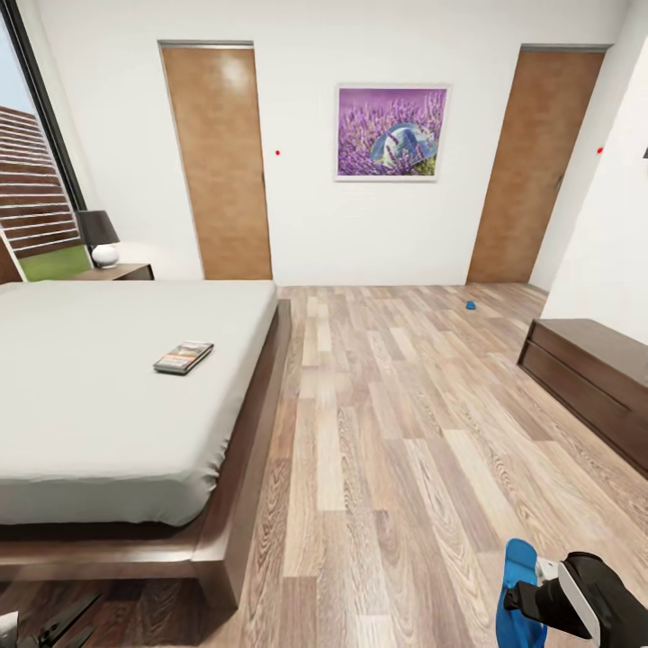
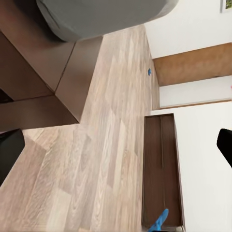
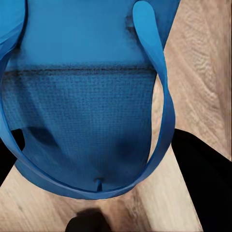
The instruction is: In the bedroom, move the book from the bed onto either nightstand, and place the two sandals side by side next to the bed.
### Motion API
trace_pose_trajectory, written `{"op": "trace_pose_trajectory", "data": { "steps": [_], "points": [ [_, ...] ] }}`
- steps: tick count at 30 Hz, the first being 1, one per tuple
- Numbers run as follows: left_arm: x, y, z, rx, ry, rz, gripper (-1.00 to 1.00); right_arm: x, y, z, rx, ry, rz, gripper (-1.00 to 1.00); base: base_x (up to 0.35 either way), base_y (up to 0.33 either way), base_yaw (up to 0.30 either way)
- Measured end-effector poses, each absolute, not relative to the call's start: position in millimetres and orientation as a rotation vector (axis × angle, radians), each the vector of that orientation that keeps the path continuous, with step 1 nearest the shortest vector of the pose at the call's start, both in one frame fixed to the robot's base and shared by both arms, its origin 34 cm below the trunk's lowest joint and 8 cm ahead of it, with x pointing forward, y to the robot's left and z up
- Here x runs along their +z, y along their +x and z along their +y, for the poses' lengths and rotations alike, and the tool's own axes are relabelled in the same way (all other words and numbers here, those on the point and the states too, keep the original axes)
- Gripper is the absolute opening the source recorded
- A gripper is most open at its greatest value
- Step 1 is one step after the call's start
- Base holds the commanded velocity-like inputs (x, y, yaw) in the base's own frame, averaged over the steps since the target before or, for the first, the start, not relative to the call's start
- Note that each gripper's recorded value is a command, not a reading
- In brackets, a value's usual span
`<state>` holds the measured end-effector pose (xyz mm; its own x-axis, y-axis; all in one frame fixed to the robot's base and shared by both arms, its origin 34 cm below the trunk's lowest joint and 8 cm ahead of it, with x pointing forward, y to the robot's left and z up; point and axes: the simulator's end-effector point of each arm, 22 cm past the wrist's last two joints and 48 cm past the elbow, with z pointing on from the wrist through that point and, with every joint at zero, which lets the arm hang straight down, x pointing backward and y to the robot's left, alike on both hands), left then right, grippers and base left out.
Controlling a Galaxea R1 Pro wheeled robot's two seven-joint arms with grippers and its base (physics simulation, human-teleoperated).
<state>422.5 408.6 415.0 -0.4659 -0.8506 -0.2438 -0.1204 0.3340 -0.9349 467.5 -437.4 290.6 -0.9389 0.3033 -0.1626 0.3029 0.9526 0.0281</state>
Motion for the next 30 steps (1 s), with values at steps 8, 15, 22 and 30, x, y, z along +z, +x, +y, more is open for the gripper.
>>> {"op": "trace_pose_trajectory", "data": {
  "steps": [8,15,22,30],
  "points": [
    [415.1,422.6,408.6,-1.188,-0.86,1.821,1.0,290.7,467.6,-437.8,0.003,0.461,2.939,-1.0,0.169,-0.218,0.0],
    [414.9,422.4,408.6,-1.188,-0.86,1.823,1.0,290.6,467.6,-437.9,0.004,0.464,2.938,-1.0,0.175,-0.222,0.0],
    [415.1,422.6,408.6,-1.188,-0.86,1.822,1.0,290.4,467.9,-437.2,0.005,0.463,2.937,-1.0,0.178,-0.23,0.0],
    [414.9,422.4,408.2,-1.189,-0.861,1.821,1.0,290.4,467.9,-437.2,0.005,0.464,2.937,-1.0,0.178,-0.233,0.0]
  ]
}}
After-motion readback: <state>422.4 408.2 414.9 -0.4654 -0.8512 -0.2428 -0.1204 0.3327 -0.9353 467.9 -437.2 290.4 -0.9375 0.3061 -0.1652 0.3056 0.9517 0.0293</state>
